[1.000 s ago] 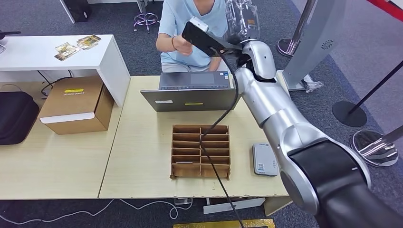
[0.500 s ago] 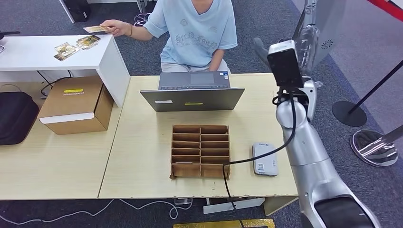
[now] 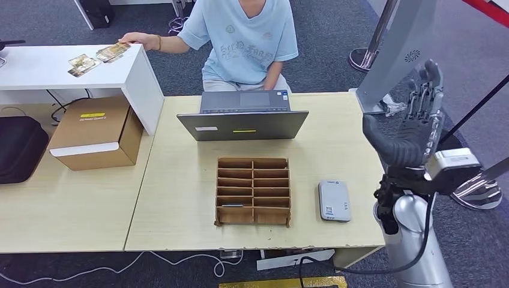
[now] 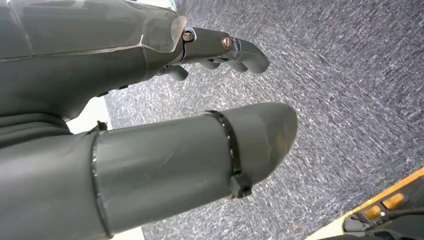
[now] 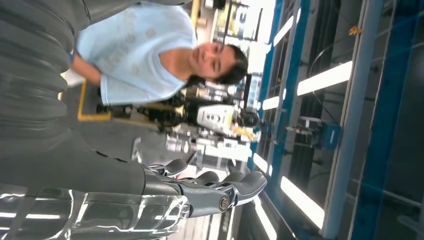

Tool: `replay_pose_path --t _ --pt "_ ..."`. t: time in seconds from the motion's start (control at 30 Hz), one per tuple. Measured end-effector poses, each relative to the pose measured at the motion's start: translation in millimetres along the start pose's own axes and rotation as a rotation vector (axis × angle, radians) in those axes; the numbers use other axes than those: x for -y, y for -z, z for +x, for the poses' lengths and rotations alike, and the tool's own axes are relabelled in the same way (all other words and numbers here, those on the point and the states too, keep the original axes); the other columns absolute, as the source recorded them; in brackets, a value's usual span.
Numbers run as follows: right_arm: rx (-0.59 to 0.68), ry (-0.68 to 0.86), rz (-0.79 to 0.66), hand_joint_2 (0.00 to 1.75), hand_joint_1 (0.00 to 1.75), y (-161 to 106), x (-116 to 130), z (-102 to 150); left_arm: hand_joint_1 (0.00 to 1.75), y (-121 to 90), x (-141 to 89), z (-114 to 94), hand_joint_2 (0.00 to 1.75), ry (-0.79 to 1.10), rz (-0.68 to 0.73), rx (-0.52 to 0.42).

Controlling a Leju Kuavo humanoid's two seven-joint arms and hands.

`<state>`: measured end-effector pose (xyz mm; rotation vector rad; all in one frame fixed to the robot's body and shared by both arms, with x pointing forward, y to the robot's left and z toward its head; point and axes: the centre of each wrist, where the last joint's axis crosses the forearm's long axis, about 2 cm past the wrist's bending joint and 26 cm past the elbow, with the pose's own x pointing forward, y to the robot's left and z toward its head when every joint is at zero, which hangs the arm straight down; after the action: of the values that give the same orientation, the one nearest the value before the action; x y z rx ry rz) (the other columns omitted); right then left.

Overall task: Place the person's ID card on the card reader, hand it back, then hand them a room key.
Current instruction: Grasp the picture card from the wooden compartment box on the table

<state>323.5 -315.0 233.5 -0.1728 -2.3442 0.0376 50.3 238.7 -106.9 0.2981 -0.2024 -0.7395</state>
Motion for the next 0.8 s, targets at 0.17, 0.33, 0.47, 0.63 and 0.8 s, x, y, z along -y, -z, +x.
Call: replay_pose_path --t 0.17,0.33,0.47,0.63,0.8 --pt "-0.088 0.217 0.096 1.75 0.0 -48.5 5.9 3.4 0.0 0.2 0.4 -3.5 0.0 -0.071 -0.008 -0.021" --pt "-0.155 0.34 0.11 1.75 0.0 -99.1 11.1 13.2 0.0 0.4 0.1 -5.1 0.0 -0.071 -0.002 -0.026" --pt "-0.175 0.453 0.035 1.75 0.0 -133.7 9.0 28.6 0.0 0.1 0.6 -5.4 0.0 -0.025 0.012 -0.014" --pt "-0.189 0.618 -0.044 1.75 0.0 -158.2 -14.3 44.8 0.0 0.3 -0.4 -3.3 0.0 -0.009 0.019 -0.017" --pt "-0.278 0.566 -0.02 1.75 0.0 -170.1 -35.5 45.0 0.0 0.0 -0.1 -2.4 0.0 -0.002 0.032 -0.023"
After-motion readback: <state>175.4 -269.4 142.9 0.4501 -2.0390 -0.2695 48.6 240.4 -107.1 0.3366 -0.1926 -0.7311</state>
